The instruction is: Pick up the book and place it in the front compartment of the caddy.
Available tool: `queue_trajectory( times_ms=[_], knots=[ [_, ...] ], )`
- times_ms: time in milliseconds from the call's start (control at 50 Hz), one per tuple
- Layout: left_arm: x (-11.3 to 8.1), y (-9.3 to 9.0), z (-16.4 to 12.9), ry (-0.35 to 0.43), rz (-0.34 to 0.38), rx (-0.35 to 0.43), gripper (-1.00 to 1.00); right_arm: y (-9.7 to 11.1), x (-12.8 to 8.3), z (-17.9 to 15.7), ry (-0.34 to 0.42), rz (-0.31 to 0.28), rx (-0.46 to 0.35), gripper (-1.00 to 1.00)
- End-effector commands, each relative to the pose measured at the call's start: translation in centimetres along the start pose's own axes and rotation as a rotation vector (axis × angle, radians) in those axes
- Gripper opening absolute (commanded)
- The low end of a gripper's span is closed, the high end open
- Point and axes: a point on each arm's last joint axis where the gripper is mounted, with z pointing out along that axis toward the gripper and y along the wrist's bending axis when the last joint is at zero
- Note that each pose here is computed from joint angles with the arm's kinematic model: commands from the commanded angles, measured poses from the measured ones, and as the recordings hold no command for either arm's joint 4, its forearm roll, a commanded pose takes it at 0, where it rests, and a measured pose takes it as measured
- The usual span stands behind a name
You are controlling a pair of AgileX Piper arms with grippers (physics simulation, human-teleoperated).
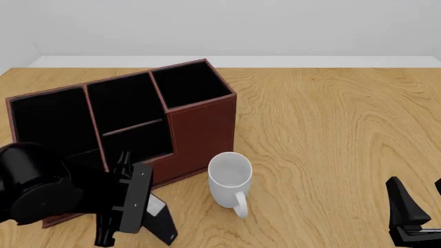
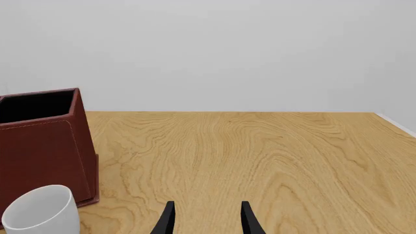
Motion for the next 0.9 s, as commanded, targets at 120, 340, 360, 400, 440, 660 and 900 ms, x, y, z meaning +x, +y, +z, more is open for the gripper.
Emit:
queue_trajectory(
  times_ms=[120,340,360,400,440,660,900],
  knots=[
    [-1.4,-0.7,-1.1,-0.083,-0.142,0.093,-1.0,0.0,0.0,0.0,0.0,0.0,0.0,1.0],
    [-2.2,0.4,-3.1,-0.115,-0.201,0.061,-1.0,0.0,0.0,0.0,0.0,0.0,0.0,1.0],
    [-2.2,0.5,-3.2,-0.116,-0.202,0.059,-1.0,0.0,0.0,0.0,0.0,0.0,0.0,1.0],
    [-2.2,0.8,-3.5,-0.115,-0.209,0.056,-1.0,0.0,0.0,0.0,0.0,0.0,0.0,1.0],
    [-2.2,1.1,-3.6,-0.115,-0.224,0.051,-1.0,0.0,0.0,0.0,0.0,0.0,0.0,1.0],
    [-2.0,2.5,-4.9,-0.128,-0.259,0.006,-1.0,0.0,0.0,0.0,0.0,0.0,0.0,1.0],
    [-1.6,2.6,-6.6,-0.138,-0.258,-0.022,-1.0,0.0,0.0,0.0,0.0,0.0,0.0,1.0]
  ],
)
